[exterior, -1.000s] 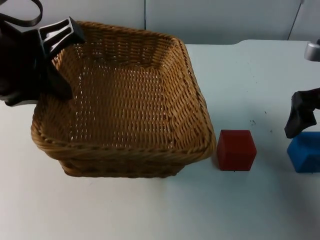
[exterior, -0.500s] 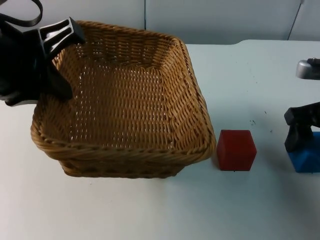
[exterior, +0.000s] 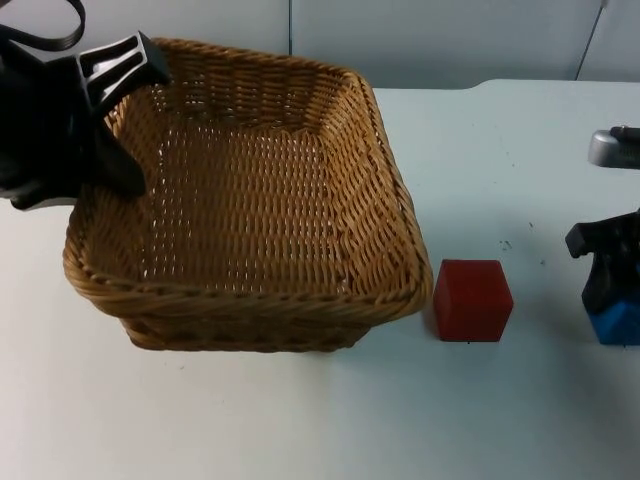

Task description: Pick up the basket with the left hand and place the blue cube into the basket with the right hand.

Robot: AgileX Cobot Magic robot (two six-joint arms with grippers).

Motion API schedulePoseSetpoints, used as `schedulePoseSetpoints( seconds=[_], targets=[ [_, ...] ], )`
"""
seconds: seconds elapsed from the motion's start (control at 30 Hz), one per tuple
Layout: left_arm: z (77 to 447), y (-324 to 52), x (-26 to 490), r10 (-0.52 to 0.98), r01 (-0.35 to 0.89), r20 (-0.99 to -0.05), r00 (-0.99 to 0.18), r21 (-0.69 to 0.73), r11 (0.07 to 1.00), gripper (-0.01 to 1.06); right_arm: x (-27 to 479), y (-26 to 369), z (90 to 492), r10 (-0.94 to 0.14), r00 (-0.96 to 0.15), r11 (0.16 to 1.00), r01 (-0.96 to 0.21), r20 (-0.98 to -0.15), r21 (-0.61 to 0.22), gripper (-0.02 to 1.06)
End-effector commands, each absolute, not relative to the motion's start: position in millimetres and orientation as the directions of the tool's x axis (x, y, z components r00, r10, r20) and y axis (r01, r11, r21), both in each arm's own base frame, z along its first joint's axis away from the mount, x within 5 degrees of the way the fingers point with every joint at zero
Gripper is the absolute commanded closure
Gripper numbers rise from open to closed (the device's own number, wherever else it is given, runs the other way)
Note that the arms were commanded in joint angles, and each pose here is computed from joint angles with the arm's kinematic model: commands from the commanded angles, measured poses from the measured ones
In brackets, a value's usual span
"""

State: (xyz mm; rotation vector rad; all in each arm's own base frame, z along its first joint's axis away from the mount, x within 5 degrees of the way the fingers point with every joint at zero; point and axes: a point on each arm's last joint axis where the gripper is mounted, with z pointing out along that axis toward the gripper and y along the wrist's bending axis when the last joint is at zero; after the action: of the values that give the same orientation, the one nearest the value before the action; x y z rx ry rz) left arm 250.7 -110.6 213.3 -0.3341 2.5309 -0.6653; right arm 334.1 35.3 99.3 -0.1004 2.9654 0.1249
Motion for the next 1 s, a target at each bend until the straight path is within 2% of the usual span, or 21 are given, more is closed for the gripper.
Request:
schedulePoseSetpoints(
  seconds=[0.0,0.1,0.2,0.23,0.27,0.37,0.4,0.53,0.6,0.7,0.73,0.9,0.97],
  targets=[
    [218.2,-109.7,251.7,-0.383,-0.115,-0.42,-0.823,-0.537,0.836,1.05,333.2,37.0,109.2,-0.064,-0.979,0.993,-0.08,-0.192,0.081,1.05],
    [218.2,-109.8,251.6,-0.384,-0.117,-0.418,-0.823,-0.538,0.835,1.05,333.0,37.3,125.3,-0.065,-0.973,0.993,-0.085,-0.223,0.084,1.05],
    [218.4,-110.0,251.8,-0.392,-0.122,-0.414,-0.821,-0.543,0.831,1.05,334.8,38.7,174.0,-0.07,-0.954,0.99,-0.102,-0.29,0.096,1.05],
    [218.4,-110.0,251.8,-0.392,-0.122,-0.414,-0.821,-0.543,0.831,1.05,334.8,38.7,174.0,-0.07,-0.954,0.99,-0.102,-0.29,0.096,1.05],
    [218.4,-110.0,251.8,-0.393,-0.123,-0.413,-0.821,-0.544,0.83,1.05,333.7,39.3,190.7,-0.069,-0.946,0.989,-0.106,-0.316,0.102,1.05],
    [218.4,-110.0,251.8,-0.393,-0.123,-0.413,-0.821,-0.544,0.83,1.05,328.5,43.1,243.6,-0.07,-0.901,0.983,-0.136,-0.429,0.127,1.05],
    [218.4,-110.0,251.8,-0.393,-0.123,-0.413,-0.821,-0.544,0.83,1.05,328.5,43.1,243.6,-0.07,-0.901,0.983,-0.136,-0.429,0.127,1.05],
    [218.5,-110.1,251.8,-0.396,-0.126,-0.411,-0.821,-0.547,0.828,1.05,311.6,69.7,314.5,-0.134,-0.778,0.959,-0.257,-0.613,0.117,1.05],
    [218.5,-110.1,251.8,-0.396,-0.126,-0.411,-0.821,-0.547,0.828,1.05,310.2,74.6,319.8,-0.144,-0.766,0.955,-0.274,-0.627,0.116,1.05],
    [218.5,-110.2,251.8,-0.4,-0.129,-0.409,-0.82,-0.55,0.825,1.05,300.3,112.0,349.7,-0.212,-0.676,0.912,-0.397,-0.706,0.106,1.05],
    [218.5,-110.2,251.8,-0.4,-0.129,-0.409,-0.82,-0.55,0.825,1.05,300.3,112.0,349.7,-0.212,-0.676,0.912,-0.397,-0.706,0.106,1.05],
    [218.5,-110.2,251.8,-0.4,-0.129,-0.409,-0.82,-0.55,0.825,1.05,293.7,170.2,355.6,-0.275,-0.55,0.835,-0.543,-0.789,0.087,1.05],
    [218.5,-110.2,251.8,-0.398,-0.127,-0.41,-0.821,-0.549,0.826,1.05,293.5,179.7,352.5,-0.282,-0.537,0.824,-0.56,-0.795,0.087,1.05]
  ],
)
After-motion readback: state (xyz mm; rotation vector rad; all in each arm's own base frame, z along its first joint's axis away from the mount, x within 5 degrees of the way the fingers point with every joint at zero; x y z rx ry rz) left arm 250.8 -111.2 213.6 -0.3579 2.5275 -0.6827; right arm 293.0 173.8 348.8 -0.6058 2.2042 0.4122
